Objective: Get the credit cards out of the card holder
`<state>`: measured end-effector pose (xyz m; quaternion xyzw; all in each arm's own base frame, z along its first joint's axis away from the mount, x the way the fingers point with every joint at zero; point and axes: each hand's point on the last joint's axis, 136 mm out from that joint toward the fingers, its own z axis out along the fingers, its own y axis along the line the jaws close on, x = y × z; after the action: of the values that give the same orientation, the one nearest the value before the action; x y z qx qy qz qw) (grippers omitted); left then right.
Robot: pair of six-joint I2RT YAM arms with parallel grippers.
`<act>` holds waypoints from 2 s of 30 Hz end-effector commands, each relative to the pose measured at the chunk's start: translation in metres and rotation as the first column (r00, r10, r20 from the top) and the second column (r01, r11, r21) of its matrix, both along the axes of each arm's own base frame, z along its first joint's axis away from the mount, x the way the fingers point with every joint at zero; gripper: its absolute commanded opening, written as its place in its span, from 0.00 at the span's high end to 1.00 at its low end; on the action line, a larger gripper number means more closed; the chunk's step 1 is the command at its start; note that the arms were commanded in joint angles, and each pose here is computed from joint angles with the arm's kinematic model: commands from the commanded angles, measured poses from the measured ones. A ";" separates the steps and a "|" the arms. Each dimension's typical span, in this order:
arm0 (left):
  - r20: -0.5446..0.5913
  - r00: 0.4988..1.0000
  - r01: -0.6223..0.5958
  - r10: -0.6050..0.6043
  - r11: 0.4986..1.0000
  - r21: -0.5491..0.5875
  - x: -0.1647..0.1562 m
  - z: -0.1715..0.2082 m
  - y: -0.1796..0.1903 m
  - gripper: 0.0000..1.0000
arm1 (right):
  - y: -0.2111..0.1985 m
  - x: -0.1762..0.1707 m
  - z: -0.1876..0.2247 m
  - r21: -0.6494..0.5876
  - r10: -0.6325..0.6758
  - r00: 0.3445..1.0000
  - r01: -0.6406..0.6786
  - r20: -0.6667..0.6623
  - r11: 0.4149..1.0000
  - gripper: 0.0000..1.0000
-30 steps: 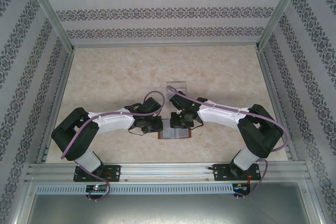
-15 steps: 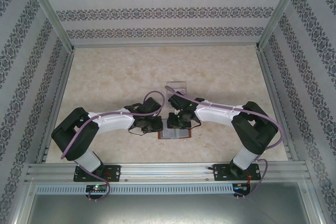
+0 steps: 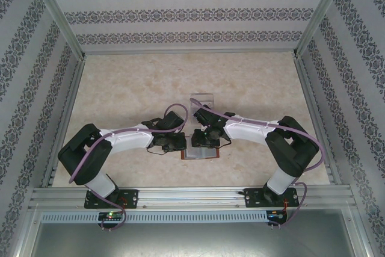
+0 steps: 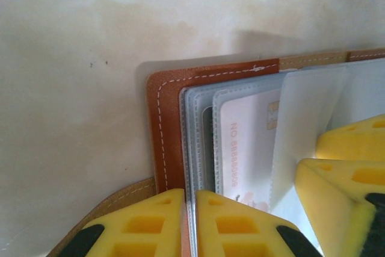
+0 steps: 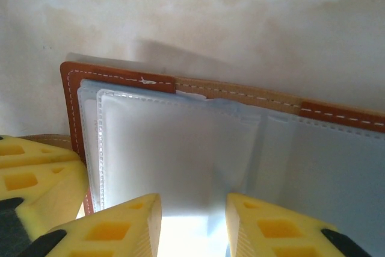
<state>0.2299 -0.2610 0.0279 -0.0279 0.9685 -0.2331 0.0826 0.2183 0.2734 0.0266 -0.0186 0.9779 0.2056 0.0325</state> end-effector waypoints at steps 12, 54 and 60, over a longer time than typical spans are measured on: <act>0.071 0.992 -0.085 0.102 0.974 -0.208 0.015 0.049 -0.006 0.84 | -0.007 -0.002 -0.007 0.020 -0.024 1.000 0.024 -0.016 1.000 0.66; -0.142 0.981 -0.178 0.133 0.907 -0.383 0.013 0.008 -0.037 0.75 | -0.009 -0.004 -0.007 0.055 -0.036 0.999 0.037 -0.020 0.998 0.73; -0.139 0.982 -0.176 0.131 0.901 -0.397 0.014 0.010 -0.038 0.80 | -0.009 -0.003 -0.003 0.064 -0.038 0.999 0.038 -0.012 0.997 0.73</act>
<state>0.2394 -0.2978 0.0381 -0.1300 0.9033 -0.4071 0.0386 0.2186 0.2675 0.0214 -0.0052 0.9720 0.2322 0.0350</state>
